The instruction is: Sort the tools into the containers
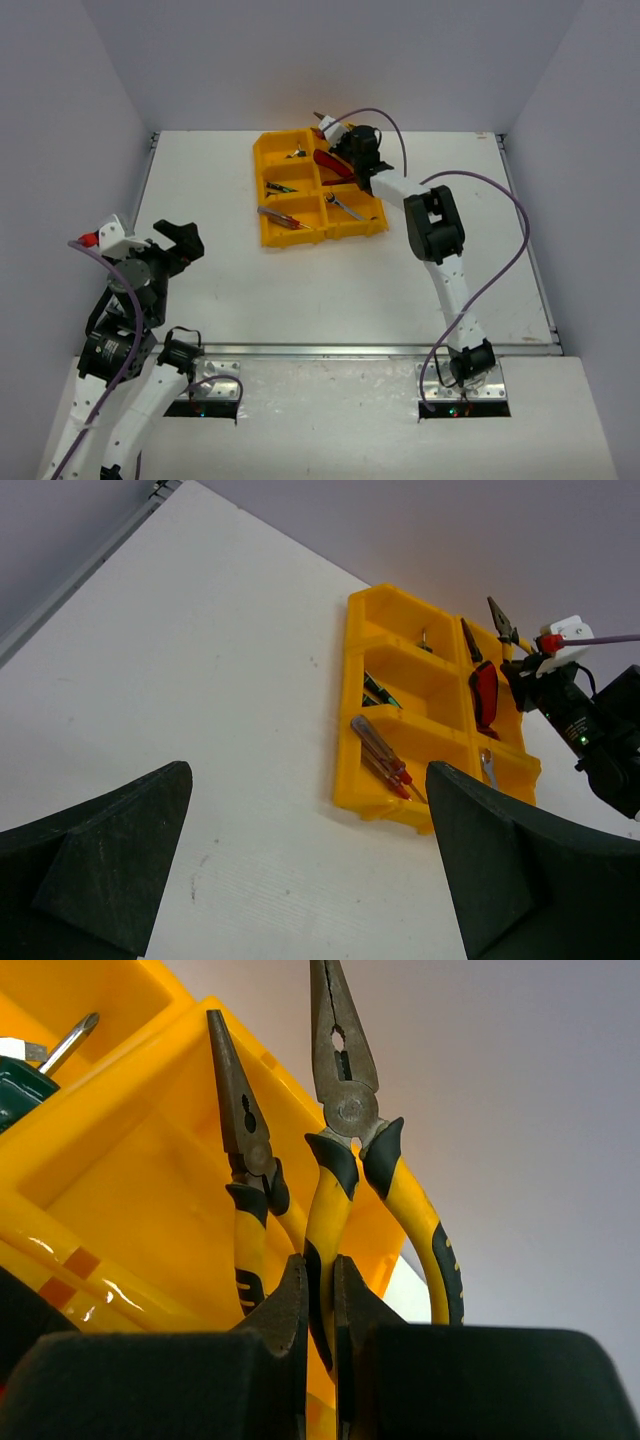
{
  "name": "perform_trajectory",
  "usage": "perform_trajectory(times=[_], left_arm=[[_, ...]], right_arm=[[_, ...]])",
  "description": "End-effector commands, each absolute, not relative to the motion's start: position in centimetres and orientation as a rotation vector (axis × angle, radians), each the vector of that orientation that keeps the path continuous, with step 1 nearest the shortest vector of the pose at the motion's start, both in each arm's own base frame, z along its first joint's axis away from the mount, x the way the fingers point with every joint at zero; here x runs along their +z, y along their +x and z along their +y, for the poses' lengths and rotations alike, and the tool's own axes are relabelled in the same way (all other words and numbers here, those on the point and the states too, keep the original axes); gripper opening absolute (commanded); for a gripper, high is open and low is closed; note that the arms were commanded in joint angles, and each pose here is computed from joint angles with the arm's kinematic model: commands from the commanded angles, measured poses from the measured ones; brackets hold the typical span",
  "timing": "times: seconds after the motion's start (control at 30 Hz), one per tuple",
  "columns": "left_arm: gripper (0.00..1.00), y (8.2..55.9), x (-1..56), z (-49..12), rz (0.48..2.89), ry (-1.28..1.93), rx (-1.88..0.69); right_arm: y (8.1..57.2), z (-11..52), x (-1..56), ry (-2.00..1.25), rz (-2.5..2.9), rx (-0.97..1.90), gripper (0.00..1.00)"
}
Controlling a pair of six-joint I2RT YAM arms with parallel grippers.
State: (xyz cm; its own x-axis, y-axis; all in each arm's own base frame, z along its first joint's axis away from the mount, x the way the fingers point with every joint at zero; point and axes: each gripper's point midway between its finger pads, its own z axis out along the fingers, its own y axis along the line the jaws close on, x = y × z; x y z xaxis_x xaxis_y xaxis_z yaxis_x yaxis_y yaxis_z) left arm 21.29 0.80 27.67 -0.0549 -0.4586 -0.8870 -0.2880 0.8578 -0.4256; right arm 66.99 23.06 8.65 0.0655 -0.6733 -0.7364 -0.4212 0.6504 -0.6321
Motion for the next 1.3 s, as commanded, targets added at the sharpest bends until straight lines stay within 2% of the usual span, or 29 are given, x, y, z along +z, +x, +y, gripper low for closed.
perform_trajectory(times=[0.0,0.13,0.2,0.5,0.67,0.8,0.9,1.13,1.27], left_arm=[[1.00,22.0,28.4,0.3,1.635,-0.560,-0.174],[1.00,21.9,28.4,0.4,1.631,-0.563,-0.172],[1.00,21.9,28.5,0.4,1.630,-0.563,-0.173],[1.00,21.7,28.7,0.5,1.618,-0.566,-0.176],[1.00,21.6,28.8,0.7,1.611,-0.572,-0.172],[1.00,21.5,28.9,0.8,1.608,-0.577,-0.170],[1.00,21.4,28.9,0.8,1.605,-0.577,-0.172],[1.00,21.5,28.9,0.7,1.608,-0.574,-0.172],[1.00,21.7,28.8,0.6,1.616,-0.570,-0.173]], right_arm=[[67.4,23.4,14.5,-0.853,1.358,-0.258,0.00],[66.6,23.7,15.2,-0.851,1.343,-0.215,0.01],[66.3,23.7,15.3,-0.849,1.342,-0.207,0.06],[65.1,24.3,16.6,-0.875,1.334,-0.155,0.09],[64.9,25.2,16.6,-0.938,1.357,-0.106,0.22],[65.0,25.3,16.0,-0.953,1.389,-0.096,0.27],[64.9,25.0,15.4,-0.946,1.401,-0.106,0.36],[64.7,24.4,16.9,-0.884,1.396,-0.114,0.47],[64.6,23.6,21.0,-0.774,1.396,-0.109,0.65]])
